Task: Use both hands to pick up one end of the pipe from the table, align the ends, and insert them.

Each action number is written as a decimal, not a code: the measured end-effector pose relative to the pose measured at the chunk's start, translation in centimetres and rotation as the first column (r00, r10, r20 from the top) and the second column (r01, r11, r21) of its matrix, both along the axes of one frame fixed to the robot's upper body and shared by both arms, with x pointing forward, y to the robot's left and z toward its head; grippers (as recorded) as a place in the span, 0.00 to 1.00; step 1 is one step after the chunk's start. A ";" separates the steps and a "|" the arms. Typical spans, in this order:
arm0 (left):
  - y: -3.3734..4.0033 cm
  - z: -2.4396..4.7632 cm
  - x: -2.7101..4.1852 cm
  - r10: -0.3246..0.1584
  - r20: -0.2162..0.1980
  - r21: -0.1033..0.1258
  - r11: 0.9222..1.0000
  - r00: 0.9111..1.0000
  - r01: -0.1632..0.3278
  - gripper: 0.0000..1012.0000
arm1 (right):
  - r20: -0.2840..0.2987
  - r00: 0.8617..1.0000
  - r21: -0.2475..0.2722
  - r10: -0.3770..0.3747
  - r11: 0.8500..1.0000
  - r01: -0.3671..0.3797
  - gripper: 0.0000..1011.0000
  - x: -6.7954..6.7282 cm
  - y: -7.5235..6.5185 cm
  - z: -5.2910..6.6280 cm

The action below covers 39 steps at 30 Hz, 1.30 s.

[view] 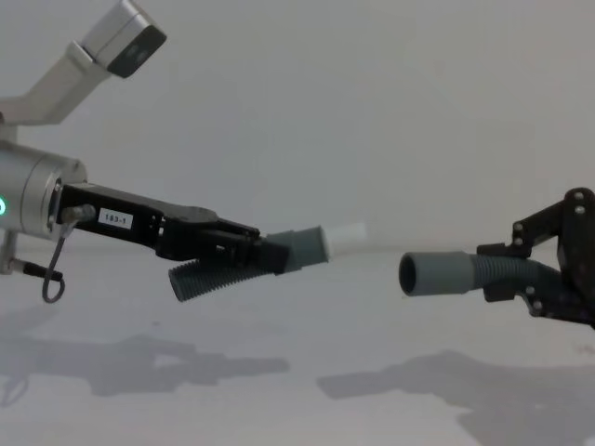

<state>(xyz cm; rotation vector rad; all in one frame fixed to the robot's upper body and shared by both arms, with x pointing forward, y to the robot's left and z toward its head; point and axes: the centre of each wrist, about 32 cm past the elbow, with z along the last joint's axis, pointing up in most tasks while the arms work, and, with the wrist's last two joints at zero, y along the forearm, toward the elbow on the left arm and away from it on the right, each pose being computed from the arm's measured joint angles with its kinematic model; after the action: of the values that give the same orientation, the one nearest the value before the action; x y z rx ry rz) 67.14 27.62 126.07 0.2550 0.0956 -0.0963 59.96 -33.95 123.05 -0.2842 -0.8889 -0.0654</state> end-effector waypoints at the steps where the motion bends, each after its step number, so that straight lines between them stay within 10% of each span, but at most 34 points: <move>1: -0.04 -0.04 -0.02 0.000 -0.001 0.000 1.000 1.000 0.000 0.32 | 0.001 1.000 -0.001 -0.005 1.000 0.005 0.22 0.0 -0.1 0.0; 39: -0.92 -0.27 -0.39 0.003 -0.041 0.030 1.000 0.999 -0.002 0.32 | 0.019 0.998 0.006 -0.060 0.998 0.060 0.22 0.7 -0.2 -0.4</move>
<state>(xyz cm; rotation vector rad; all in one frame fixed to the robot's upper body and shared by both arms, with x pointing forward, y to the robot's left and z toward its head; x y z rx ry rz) 66.76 26.69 125.80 0.2827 0.1386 -0.0975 60.66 -34.14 122.64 -0.3056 -0.8988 -0.1260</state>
